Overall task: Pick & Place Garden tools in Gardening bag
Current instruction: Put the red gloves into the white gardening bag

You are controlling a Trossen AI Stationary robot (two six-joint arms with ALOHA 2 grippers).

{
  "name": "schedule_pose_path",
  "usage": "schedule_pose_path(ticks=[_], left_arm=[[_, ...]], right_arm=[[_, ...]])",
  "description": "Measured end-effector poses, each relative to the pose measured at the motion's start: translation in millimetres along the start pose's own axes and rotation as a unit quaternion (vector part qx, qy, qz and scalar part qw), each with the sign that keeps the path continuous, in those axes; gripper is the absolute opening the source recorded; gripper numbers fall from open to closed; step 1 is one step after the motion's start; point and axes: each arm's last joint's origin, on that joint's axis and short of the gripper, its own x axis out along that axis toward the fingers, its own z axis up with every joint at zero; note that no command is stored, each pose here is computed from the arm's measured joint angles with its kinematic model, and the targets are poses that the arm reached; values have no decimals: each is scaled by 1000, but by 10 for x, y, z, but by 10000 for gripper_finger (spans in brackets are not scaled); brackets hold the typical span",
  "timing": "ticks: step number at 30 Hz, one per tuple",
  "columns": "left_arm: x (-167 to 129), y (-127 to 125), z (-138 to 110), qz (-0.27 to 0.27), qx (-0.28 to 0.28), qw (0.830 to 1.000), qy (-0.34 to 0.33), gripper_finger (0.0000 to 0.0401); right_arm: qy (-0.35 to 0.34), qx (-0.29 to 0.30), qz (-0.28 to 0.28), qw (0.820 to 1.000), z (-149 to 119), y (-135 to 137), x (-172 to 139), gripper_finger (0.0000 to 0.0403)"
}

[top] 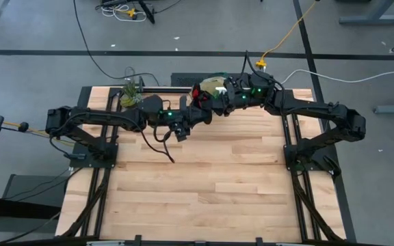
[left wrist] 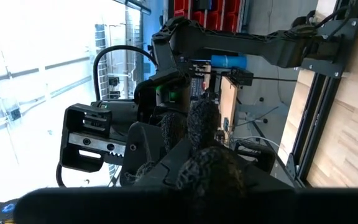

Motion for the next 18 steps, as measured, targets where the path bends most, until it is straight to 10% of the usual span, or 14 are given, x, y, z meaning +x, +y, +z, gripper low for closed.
schedule_pose_path(ticks=[18], left_arm=[[2,-19,13,-7,-2,1000,20,11]], right_arm=[[4,-2,-1,1000,-3,-5,-1,29]])
